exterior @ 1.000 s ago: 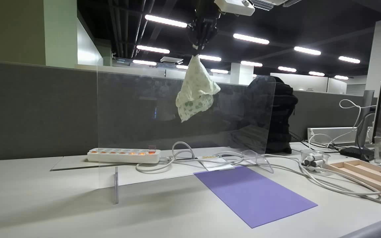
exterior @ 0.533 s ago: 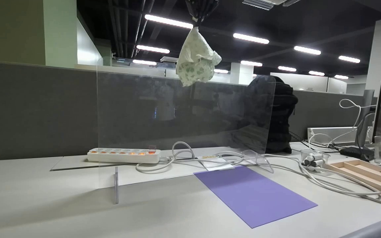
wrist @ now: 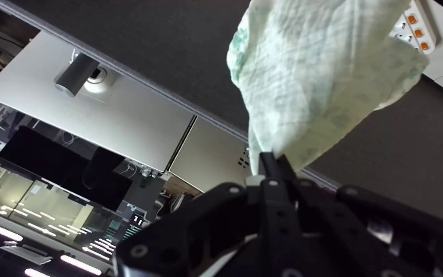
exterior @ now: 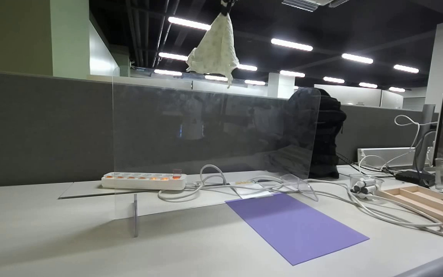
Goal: Put the cloth on the countertop shield
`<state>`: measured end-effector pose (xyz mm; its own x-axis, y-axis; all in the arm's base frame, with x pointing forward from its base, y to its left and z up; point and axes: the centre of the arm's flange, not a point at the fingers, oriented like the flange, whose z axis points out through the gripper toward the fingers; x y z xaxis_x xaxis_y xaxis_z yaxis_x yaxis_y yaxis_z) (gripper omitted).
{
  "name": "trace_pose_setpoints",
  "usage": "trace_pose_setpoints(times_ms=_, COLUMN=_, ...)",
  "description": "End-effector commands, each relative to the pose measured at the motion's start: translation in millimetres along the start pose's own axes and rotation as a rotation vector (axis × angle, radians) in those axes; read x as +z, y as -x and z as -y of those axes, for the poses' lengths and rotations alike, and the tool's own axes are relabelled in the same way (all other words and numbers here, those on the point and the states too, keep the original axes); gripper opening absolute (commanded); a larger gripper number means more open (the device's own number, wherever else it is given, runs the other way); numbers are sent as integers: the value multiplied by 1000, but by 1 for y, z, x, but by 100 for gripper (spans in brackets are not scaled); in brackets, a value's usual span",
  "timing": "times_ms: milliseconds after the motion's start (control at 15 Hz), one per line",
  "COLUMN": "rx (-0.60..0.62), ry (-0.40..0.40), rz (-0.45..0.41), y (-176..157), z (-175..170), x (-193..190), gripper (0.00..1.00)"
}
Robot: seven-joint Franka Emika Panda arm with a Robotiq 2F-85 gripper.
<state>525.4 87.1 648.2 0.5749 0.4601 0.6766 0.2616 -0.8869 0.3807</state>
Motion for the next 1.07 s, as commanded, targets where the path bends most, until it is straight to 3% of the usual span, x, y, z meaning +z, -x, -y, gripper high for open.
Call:
trace_pose_setpoints(times_ms=0, rx=31, ry=-12, rz=26, y=2, z=1, x=2, gripper=0)
trace_pose_setpoints(times_ms=667, rx=103, ry=-75, rz=146, y=47, z=-11, x=52, gripper=0)
trace_pose_setpoints(times_ms=1000, rx=91, ry=-86, rz=186, y=54, z=-3, x=61, gripper=0)
